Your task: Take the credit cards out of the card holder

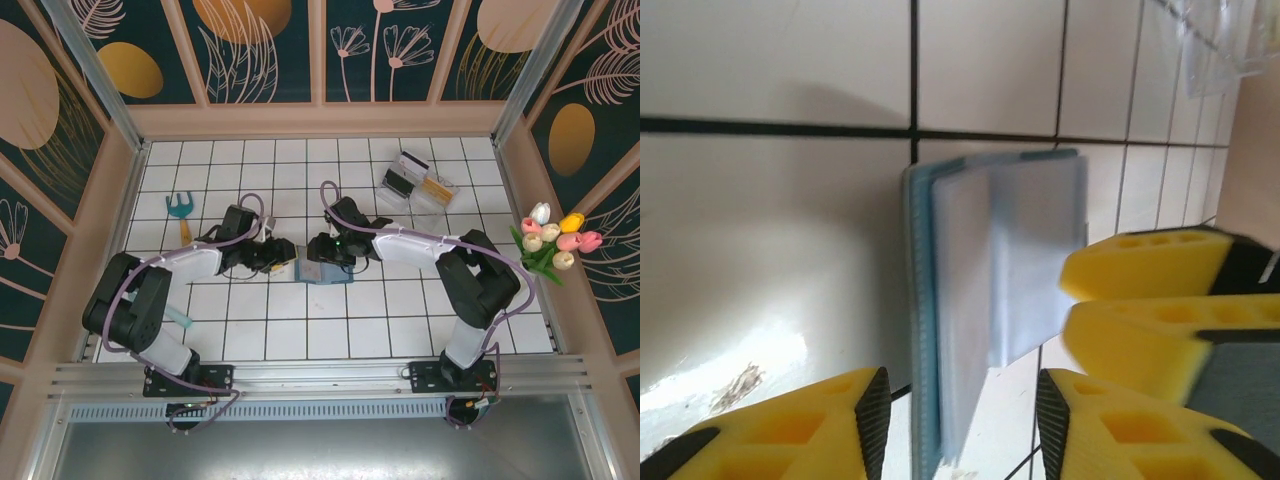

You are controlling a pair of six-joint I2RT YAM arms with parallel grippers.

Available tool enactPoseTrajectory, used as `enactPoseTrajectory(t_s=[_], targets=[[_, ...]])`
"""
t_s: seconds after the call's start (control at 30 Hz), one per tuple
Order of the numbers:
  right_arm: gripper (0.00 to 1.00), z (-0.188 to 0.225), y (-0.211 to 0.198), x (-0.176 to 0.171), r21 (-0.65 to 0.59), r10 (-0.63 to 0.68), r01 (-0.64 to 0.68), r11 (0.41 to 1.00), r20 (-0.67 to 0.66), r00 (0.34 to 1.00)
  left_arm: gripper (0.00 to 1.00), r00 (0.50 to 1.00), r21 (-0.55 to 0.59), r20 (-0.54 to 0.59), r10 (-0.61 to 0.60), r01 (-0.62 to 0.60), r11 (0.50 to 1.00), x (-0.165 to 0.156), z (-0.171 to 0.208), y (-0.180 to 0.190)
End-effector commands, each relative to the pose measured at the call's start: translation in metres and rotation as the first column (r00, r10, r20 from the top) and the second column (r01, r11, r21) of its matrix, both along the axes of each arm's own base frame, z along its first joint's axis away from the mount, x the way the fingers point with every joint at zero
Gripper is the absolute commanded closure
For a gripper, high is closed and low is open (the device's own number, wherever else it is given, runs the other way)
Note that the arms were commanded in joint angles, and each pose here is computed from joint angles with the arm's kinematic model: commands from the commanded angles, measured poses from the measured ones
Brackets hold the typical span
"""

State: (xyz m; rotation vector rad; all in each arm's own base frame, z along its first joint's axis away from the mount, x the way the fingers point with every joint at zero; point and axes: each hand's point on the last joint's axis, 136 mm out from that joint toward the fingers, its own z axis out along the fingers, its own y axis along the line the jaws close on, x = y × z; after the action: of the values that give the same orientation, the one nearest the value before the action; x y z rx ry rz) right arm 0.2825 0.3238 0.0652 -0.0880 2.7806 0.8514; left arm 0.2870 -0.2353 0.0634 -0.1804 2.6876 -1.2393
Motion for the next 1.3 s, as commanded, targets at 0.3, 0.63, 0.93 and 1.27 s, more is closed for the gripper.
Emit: enactPoseTrajectory(t_s=[0.3,0.63,0.93,1.27], targets=[[0.39,0.003,-0.003,0.005,0.158,-0.051,0.051,0.986,-0.005,0.999,0.73,0.996,-0.046,0.035,-0.076,0.078,0.996,0.002,-0.012,-0.011],[0.37,-0.012,-0.011,0.005,0.184,-0.066,0.070,0.980,-0.024,0.998,0.86,0.992,-0.163,0.082,-0.096,0.109,0.981,0.001,-0.003,-0.023],[0.33,0.014,0.003,-0.002,0.324,0.027,-0.051,0.945,0.079,0.997,1.00,0.981,-0.279,0.181,-0.072,0.121,0.953,0.003,0.031,-0.030],[0.34,0.008,0.008,-0.005,0.374,0.051,-0.060,0.926,0.034,0.998,1.00,0.979,-0.266,0.189,-0.078,0.128,0.956,0.004,0.033,-0.030]])
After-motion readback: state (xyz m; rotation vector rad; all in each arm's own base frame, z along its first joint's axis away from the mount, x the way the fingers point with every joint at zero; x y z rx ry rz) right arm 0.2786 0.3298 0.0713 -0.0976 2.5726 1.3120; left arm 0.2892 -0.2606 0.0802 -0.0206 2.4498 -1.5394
